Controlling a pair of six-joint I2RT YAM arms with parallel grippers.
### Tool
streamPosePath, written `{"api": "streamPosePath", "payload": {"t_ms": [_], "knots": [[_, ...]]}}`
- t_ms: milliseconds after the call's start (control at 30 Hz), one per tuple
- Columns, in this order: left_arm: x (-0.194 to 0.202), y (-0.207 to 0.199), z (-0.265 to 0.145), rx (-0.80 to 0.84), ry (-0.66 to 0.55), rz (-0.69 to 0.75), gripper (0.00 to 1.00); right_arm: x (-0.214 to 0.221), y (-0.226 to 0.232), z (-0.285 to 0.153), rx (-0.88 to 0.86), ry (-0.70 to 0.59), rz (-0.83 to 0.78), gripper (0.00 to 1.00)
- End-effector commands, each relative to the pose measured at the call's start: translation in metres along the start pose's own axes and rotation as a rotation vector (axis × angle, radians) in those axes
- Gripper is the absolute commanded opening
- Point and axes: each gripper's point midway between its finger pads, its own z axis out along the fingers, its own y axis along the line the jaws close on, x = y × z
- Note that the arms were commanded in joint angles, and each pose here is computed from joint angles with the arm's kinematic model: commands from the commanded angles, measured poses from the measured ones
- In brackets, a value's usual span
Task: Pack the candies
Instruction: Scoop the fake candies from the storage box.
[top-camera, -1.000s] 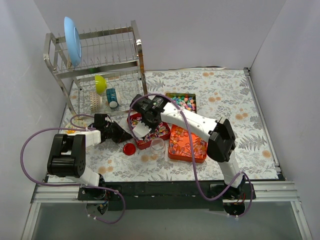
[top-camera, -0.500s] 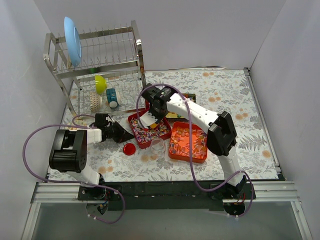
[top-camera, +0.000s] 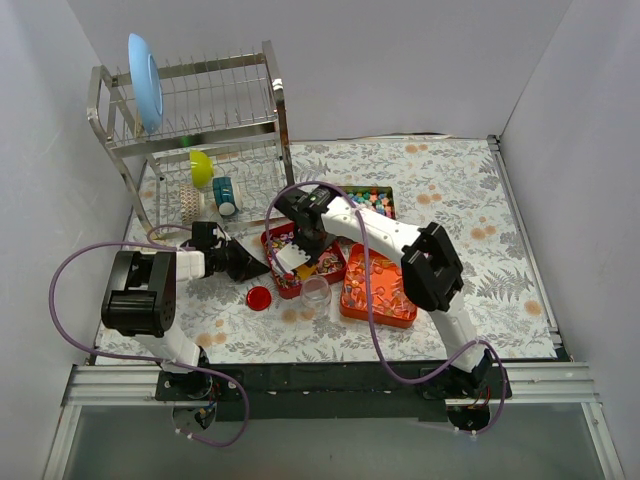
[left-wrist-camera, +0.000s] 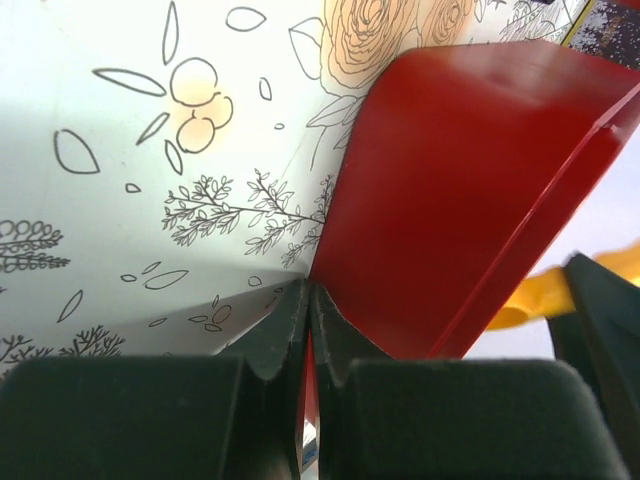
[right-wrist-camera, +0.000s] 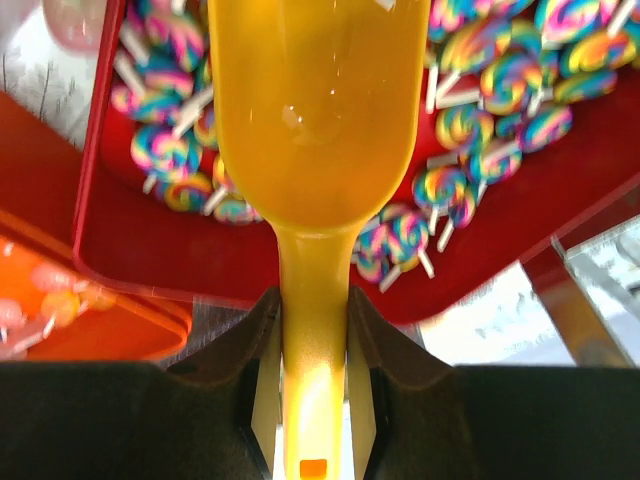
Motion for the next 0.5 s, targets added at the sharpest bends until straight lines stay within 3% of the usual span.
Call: {"api": "streamPosePath", "payload": {"t_ms": [0,267,467], "knots": [[-0.013,-0.013,0.002,0.018,-0.024,0.035,0.00,-0.025,-0.002,0.021,-0.033,-0.133,0.043,0.01],[-0.020,-0.017,0.002,0.008,-0.020,0.053,0.00,-0.034,-0.005,0.029,-0.048,-0.355,0.255,0.01],[-0.025,-0.018,-0.002,0.005,-0.025,0.061,0.00,-0.035,-0.007,0.010,0.012,-0.503,0.298,0.01]]}}
